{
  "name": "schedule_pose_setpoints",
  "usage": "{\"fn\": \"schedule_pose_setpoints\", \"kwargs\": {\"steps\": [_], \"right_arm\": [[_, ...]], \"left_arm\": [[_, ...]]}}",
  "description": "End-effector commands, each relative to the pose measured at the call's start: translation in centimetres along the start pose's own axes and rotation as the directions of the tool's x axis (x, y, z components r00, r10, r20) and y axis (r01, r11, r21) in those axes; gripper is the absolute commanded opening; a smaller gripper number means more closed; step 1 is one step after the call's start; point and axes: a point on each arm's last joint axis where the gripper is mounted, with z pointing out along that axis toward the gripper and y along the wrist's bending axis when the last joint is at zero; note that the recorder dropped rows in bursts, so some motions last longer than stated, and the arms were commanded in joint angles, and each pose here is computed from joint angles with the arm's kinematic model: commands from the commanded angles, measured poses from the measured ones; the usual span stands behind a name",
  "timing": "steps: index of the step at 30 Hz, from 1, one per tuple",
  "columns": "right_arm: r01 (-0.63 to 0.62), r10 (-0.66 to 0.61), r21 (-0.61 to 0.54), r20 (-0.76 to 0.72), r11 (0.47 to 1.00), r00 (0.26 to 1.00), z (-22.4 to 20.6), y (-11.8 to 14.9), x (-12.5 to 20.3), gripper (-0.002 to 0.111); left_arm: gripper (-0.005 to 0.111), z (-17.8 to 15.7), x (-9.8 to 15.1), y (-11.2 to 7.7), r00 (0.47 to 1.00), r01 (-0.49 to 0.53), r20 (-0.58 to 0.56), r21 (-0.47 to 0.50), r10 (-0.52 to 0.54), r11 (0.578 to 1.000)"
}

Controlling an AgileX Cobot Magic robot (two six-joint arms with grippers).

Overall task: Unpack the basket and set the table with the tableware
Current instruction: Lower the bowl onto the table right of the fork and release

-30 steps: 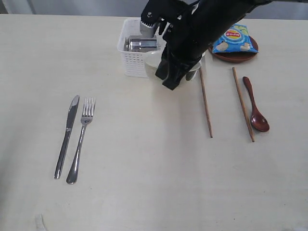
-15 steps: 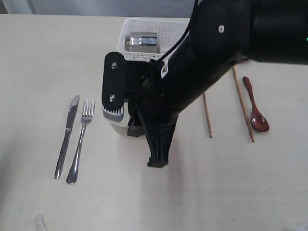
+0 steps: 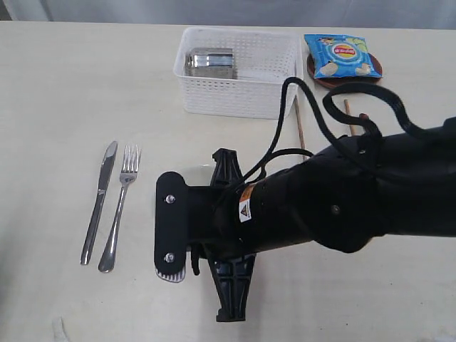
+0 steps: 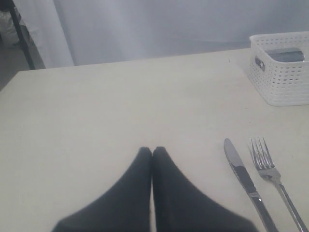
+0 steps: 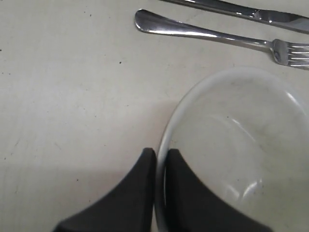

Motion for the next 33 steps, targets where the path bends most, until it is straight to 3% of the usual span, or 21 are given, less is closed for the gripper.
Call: {"fn": "schedule_pose_setpoints", "kwargs": {"steps": [1,23,33], "right_arm": [[-0.004,0.004,-0.006,-0.012,1.000,1.000,0.5,0.1,0.2,-0.001],[-0.069,0.064,-0.076,-0.061,0.995,0.996,1.4,0.8,0.7,0.000],[-0.055,0.055,0.002,-0.025,0.999,0.998,2.2,0.0,0.6,0.000]], "left_arm": [[0.000,0.0,0.1,0.0,1.000,0.003,0.000,0.005,-0.003,1.000],[0.000,0.0,0.1,0.0,1.000,0.003,0.000,0.005,-0.003,1.000],[0.000,0.0,0.1,0.0,1.000,0.003,0.000,0.005,-0.003,1.000]]}}
